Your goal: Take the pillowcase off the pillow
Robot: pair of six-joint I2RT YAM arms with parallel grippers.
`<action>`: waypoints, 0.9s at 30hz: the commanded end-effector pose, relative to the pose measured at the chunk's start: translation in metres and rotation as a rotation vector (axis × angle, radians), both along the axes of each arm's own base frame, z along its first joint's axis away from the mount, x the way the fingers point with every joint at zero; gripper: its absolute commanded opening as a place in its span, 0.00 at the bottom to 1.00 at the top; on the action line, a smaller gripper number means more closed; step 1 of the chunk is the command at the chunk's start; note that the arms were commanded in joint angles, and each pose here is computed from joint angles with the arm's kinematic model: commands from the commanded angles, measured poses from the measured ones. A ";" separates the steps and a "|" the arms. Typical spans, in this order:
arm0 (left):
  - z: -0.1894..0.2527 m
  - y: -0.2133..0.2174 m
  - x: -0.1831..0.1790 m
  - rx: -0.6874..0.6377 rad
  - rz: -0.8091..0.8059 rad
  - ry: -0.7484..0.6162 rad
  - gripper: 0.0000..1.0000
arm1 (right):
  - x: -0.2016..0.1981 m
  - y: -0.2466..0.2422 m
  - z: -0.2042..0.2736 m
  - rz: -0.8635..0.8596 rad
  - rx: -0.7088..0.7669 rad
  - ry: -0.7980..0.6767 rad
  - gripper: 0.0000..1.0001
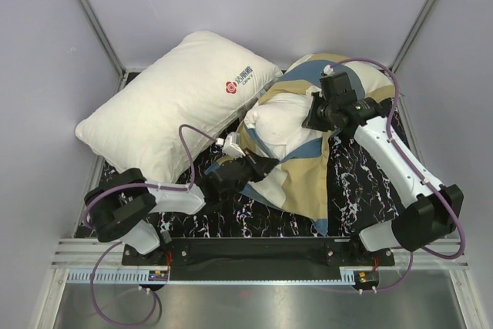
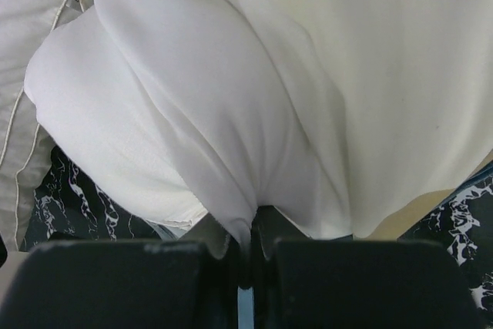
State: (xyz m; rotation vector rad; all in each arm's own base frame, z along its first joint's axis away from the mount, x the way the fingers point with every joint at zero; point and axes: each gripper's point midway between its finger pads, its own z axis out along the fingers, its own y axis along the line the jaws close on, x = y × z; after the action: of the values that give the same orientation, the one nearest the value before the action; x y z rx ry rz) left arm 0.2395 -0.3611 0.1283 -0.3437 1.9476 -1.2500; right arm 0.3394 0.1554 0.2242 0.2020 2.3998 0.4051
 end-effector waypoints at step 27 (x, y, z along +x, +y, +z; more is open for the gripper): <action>-0.147 0.119 -0.019 0.826 -0.075 0.230 0.00 | -0.121 0.015 -0.033 -0.042 0.158 -0.314 0.00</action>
State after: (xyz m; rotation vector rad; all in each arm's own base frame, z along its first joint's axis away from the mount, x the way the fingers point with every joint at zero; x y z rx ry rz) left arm 0.2341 -0.3387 0.0739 -0.0638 2.2313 -0.9353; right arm 0.2135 0.1734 0.1572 0.1327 2.1884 0.5316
